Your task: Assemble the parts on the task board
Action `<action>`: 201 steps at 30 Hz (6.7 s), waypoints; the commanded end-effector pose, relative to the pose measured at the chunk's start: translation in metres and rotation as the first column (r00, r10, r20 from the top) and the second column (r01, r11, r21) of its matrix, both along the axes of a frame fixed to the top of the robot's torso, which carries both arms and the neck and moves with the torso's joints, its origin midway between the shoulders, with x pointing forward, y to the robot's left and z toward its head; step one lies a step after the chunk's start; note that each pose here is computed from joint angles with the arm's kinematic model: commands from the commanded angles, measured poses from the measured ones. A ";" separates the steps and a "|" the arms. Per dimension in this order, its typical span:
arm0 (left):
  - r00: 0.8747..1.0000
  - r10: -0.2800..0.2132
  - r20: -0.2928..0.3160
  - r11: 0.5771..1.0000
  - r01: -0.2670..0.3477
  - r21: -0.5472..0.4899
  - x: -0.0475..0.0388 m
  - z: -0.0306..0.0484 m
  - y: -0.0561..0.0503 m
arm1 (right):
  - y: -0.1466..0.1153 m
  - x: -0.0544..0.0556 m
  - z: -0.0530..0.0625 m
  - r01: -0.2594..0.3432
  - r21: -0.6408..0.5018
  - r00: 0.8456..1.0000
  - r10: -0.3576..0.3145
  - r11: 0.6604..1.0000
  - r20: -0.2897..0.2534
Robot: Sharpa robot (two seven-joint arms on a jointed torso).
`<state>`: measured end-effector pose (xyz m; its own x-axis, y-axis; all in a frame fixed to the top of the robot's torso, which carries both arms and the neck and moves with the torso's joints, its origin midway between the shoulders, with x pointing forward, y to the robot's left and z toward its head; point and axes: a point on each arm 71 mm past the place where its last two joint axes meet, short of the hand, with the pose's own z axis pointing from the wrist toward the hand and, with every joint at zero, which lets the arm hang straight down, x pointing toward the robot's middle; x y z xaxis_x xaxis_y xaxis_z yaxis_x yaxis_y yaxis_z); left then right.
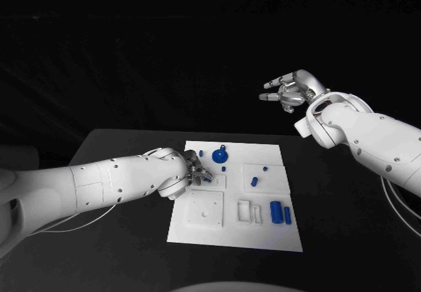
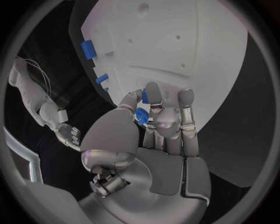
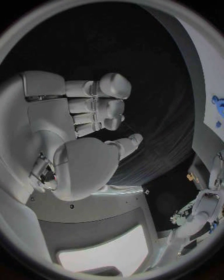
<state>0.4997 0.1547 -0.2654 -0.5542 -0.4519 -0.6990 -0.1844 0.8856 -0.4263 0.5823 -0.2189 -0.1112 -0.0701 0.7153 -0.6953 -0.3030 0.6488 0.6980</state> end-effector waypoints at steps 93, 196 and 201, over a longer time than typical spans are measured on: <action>0.989 -0.115 -0.093 0.980 0.128 0.153 0.0062 -0.0066 -0.019 | 0.010 0.002 -0.018 -0.035 -0.020 0.998 0.034 0.999 -0.059; 0.998 -0.034 -0.049 0.999 0.035 0.027 0.0306 0.0302 -0.001 | 0.005 -0.002 -0.035 -0.038 -0.032 0.995 0.035 0.999 -0.093; 0.999 -0.012 -0.053 1.000 0.011 -0.017 0.0410 0.0453 0.008 | 0.004 -0.002 -0.035 -0.036 -0.033 0.995 0.032 0.999 -0.094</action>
